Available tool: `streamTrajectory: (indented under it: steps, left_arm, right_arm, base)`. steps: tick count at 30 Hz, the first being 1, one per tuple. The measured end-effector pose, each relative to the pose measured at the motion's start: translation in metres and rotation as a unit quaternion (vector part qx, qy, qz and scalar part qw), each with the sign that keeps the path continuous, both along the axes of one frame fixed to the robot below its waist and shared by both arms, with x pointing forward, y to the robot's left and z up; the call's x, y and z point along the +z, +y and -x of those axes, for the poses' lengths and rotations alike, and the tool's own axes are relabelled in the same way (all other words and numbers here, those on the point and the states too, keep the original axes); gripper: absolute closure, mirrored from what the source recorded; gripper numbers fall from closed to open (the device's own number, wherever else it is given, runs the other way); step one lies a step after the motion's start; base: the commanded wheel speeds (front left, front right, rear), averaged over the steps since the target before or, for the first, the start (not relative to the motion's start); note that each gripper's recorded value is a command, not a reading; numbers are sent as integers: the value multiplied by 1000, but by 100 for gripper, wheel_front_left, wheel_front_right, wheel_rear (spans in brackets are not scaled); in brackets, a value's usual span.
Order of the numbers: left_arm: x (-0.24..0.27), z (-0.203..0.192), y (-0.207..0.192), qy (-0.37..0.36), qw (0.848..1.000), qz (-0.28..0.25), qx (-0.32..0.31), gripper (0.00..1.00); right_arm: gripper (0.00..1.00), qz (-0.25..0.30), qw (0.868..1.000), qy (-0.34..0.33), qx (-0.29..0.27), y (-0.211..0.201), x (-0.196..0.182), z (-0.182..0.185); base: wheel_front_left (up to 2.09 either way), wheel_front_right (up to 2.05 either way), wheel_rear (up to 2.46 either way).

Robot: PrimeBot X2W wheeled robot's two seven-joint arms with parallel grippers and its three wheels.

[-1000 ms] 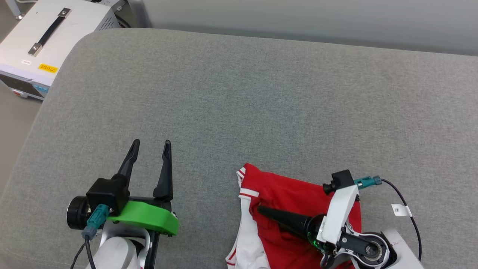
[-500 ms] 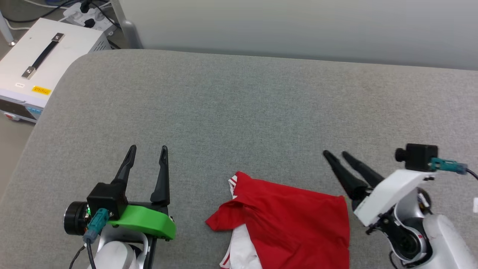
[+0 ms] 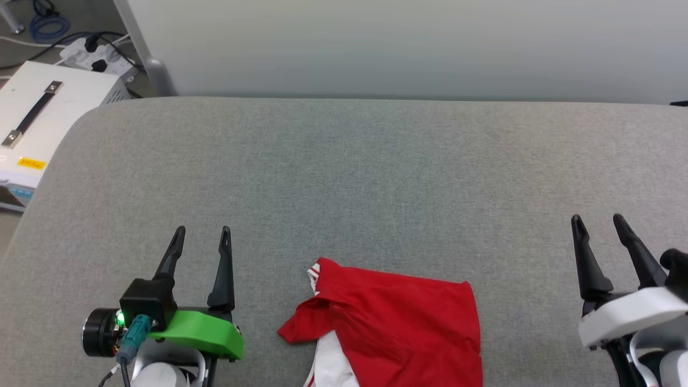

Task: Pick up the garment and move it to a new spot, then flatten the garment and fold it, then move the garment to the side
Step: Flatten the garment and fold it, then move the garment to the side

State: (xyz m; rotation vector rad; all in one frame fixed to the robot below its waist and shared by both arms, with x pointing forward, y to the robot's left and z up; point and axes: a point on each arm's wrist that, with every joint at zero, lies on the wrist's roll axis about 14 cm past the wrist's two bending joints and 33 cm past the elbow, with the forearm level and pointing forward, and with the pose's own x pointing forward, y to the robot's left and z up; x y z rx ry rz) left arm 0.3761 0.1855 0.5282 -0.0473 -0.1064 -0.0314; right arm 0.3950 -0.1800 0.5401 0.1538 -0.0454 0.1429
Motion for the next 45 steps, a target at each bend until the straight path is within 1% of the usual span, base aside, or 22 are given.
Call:
streamTrajectory:
  steps: [2,7,14,20,30,33,38,41,45]
  left_arm:
    - [-1,2,-2,1,1000,0,-3,0]
    - [-4,5,-6,6,1000,1,-9,0]
    - [-9,13,-7,13,1000,3,-6,0]
    - [-9,18,-8,13,1000,7,-6,0]
    - [-13,19,-7,18,1000,11,-2,0]
    - [-14,19,-6,20,1000,15,-1,0]
    - [-14,16,-3,18,1000,21,7,0]
    - [-9,12,-1,10,1000,19,10,0]
    - [-4,8,-1,0,1000,25,14,0]
  right_arm:
    - [0,11,1000,-3,-8,-4,-2,8]
    - [0,17,1000,-9,-20,-8,-4,26]
    - [0,26,999,-12,-25,-10,-3,44]
    - [0,36,999,-31,-17,-7,9,51]
    - [0,38,999,-19,-13,-5,7,52]
    - [0,25,999,0,-27,-13,0,50]
    - [0,-20,995,86,-48,-32,-39,49]
    - [0,-47,987,151,-35,-29,-65,49]
    - [0,-76,971,227,17,-4,-91,49]
  base:
    - [0,0,0]
    - [0,0,0]
    - [0,0,0]
    - [0,0,0]
    - [0,0,0]
    - [0,0,0]
    - [0,0,0]
    - [0,0,0]
    - [0,0,0]
